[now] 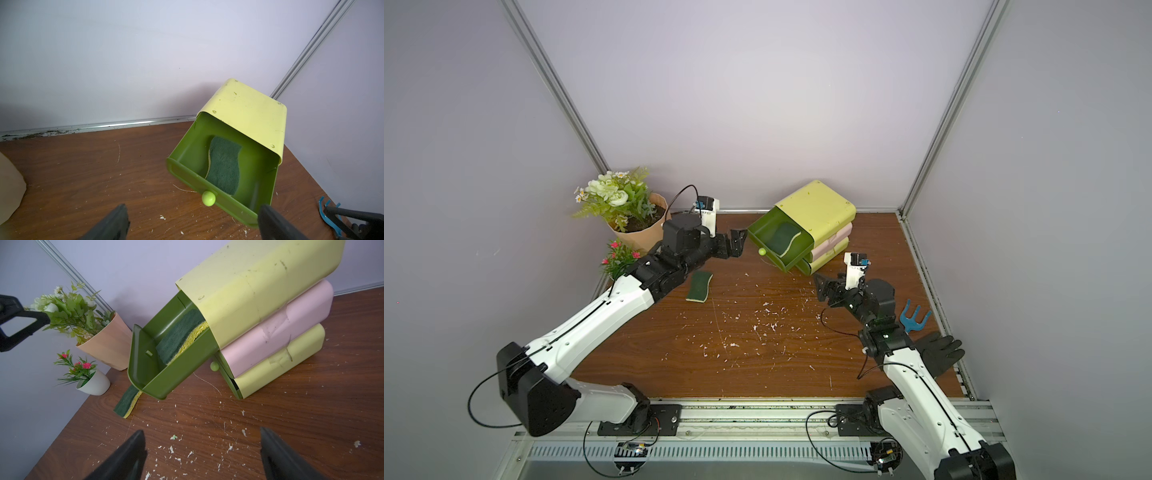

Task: Take the sponge out of the drawer
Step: Pick up the sponge from the drawer.

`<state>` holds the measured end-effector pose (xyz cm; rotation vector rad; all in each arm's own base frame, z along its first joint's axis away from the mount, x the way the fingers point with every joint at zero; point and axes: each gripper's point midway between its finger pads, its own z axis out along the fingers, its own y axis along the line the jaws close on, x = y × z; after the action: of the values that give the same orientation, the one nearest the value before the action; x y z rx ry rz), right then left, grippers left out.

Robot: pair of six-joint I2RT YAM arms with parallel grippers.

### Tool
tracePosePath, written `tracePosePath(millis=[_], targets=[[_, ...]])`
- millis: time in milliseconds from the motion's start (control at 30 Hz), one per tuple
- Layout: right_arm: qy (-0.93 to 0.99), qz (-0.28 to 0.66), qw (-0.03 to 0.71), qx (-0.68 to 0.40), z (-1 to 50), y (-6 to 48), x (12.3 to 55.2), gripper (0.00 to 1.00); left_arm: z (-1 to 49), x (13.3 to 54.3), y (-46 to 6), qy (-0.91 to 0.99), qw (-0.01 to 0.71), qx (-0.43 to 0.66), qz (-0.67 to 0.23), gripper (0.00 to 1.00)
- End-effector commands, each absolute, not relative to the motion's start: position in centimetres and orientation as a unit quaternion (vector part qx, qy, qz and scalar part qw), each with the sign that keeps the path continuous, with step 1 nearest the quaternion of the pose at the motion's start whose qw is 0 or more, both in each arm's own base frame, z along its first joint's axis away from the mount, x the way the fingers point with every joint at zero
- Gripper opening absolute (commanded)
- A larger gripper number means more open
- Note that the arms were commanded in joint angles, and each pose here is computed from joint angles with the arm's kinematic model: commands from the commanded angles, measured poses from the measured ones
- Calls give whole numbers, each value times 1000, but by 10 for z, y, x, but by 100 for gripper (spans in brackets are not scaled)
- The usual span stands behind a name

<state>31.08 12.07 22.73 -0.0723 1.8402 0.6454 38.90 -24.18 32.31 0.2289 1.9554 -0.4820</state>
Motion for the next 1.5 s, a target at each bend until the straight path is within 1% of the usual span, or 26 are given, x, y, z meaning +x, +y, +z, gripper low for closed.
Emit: tracePosePath(millis=[0, 300, 533, 1000, 1467], targets=[[767, 277, 578, -37, 240, 122, 311, 90, 310, 388, -263, 836, 493, 135, -199, 100], [769, 283, 572, -40, 237, 125, 312, 91, 307, 415, -315, 846, 462, 179, -198, 100], [769, 277, 575, -39, 237, 123, 312, 92, 287, 435, -352, 856, 433, 224, -173, 100], [771, 277, 572, -39, 235, 123, 313, 92, 241, 462, -372, 869, 398, 260, -134, 100], [770, 280, 571, -41, 236, 125, 312, 92, 214, 476, -378, 871, 388, 285, -101, 100]])
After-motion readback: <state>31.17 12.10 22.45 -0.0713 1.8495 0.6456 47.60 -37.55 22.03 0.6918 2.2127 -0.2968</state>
